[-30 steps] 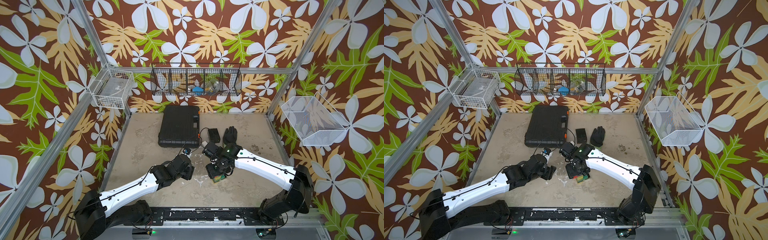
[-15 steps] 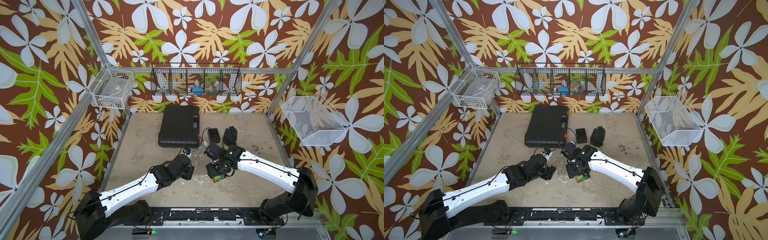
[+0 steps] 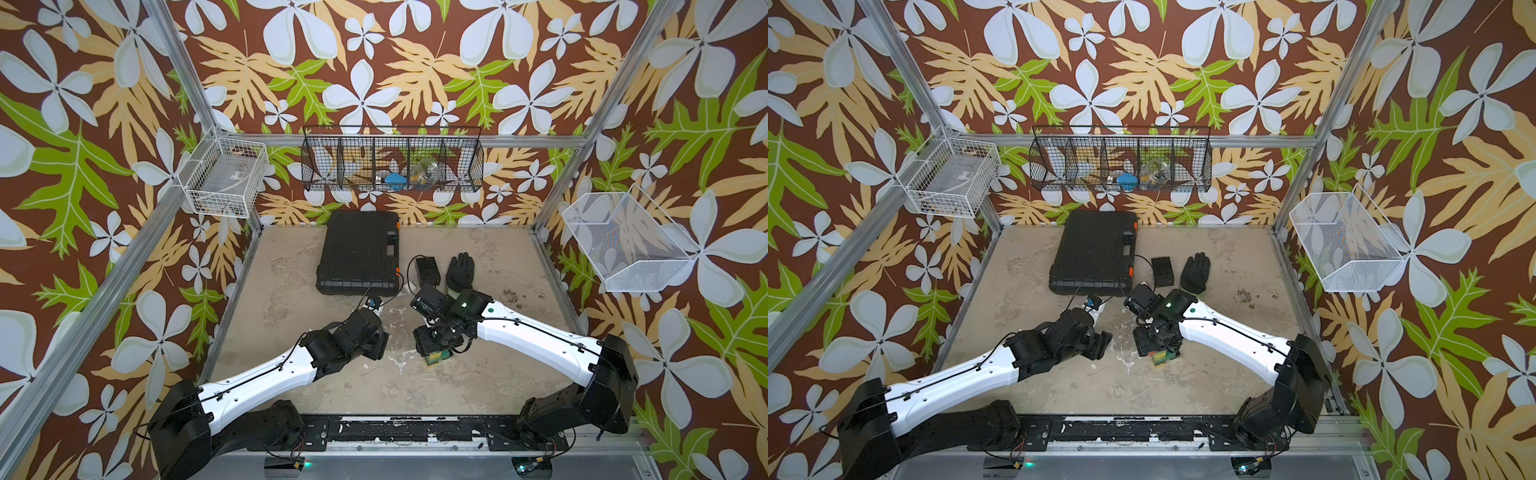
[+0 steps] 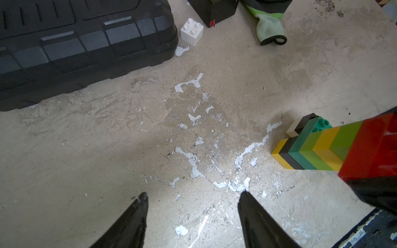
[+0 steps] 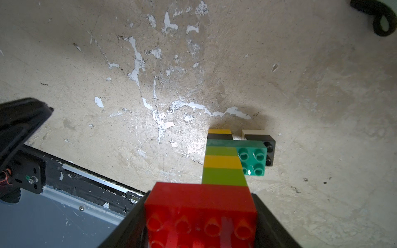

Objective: Assemble a giraffe with lego
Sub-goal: Assemble the lego brick with the lego brick, then pick up the lego brick from the center of the board.

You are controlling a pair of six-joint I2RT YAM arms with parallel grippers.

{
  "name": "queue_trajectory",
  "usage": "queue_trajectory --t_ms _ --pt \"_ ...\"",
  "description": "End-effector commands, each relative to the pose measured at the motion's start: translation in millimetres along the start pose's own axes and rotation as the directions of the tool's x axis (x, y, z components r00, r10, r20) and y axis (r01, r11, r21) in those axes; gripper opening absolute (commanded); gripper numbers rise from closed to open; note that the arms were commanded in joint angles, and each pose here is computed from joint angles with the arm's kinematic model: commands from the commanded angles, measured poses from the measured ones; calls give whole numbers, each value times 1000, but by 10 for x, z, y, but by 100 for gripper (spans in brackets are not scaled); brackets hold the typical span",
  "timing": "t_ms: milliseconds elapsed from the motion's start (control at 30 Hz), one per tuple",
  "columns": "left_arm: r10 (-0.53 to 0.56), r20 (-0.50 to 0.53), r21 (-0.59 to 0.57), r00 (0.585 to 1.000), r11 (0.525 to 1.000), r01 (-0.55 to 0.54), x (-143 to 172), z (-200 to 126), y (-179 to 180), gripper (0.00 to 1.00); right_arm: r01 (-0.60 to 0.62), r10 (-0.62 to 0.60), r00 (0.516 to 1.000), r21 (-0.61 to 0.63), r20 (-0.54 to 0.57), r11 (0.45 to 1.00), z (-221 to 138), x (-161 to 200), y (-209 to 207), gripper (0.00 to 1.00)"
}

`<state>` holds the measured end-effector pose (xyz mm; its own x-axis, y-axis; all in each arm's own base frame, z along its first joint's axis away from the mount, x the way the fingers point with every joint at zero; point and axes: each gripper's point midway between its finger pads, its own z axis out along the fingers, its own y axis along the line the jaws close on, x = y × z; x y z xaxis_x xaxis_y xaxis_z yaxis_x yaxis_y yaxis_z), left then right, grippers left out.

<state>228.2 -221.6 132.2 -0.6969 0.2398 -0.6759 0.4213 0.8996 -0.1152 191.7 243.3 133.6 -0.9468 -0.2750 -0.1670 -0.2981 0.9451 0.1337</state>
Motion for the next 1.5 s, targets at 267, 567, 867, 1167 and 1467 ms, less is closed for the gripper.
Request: queue_trajectory --t_ms 267,567,867,1167,1467 --pt "-9 15 2 1000 1000 9 -55 -36 -5 72 -31 31 999 -7 -13 999 -123 78 -25 73" --pt "-8 16 -3 1000 1000 8 -59 -39 3 72 -44 43 999 -10 -20 999 -60 175 -69 76" --pt "-8 54 42 999 999 5 -304 -195 -114 85 -69 70 995 -22 76 997 -308 10 -51 90" --pt "145 -56 130 988 982 -137 -922 3 -616 100 -162 174 963 -74 207 984 -592 -113 -173 99" --pt "160 -203 127 966 982 -136 -1496 924 -849 99 -308 327 890 -110 317 945 -788 1 -679 100"
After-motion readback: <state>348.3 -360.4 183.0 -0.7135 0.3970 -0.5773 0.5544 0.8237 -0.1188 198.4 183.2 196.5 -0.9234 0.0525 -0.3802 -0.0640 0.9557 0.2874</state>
